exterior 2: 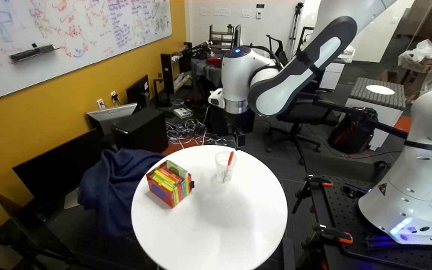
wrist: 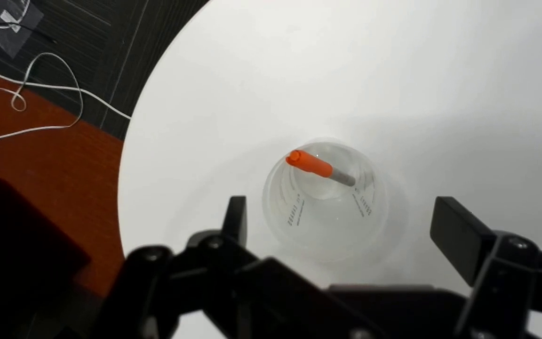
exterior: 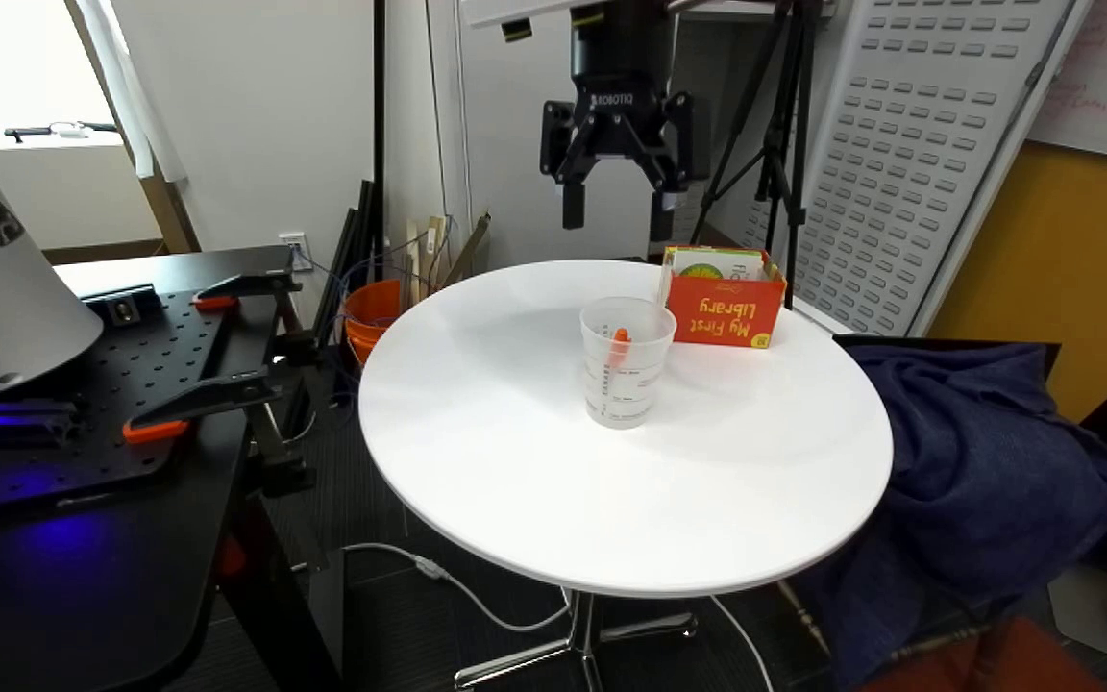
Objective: Put the marker on the table
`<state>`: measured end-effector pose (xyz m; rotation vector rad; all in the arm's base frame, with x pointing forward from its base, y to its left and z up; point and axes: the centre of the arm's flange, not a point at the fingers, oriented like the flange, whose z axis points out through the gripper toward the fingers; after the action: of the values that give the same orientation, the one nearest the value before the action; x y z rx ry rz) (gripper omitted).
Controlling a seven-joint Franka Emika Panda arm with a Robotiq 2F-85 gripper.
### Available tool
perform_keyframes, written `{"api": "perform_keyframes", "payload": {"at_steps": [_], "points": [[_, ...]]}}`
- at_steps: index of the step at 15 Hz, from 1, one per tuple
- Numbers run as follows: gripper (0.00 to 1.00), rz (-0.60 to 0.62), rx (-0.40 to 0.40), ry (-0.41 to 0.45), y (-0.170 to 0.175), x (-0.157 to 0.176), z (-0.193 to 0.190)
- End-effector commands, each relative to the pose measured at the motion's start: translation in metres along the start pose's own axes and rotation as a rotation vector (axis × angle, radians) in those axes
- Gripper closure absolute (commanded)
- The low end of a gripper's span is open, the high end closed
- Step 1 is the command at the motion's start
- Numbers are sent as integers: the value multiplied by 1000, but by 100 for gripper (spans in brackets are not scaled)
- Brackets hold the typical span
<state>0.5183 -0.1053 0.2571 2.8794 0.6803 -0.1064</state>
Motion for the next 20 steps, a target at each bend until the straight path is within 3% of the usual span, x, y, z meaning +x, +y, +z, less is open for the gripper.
{"api": "perform_keyframes", "payload": {"at_steps": [1, 17, 20], "points": [[0, -15, 4, -32, 12, 11, 8], [0, -8, 14, -90, 18, 31, 47], [0, -9, 20, -63, 13, 25, 50]]}}
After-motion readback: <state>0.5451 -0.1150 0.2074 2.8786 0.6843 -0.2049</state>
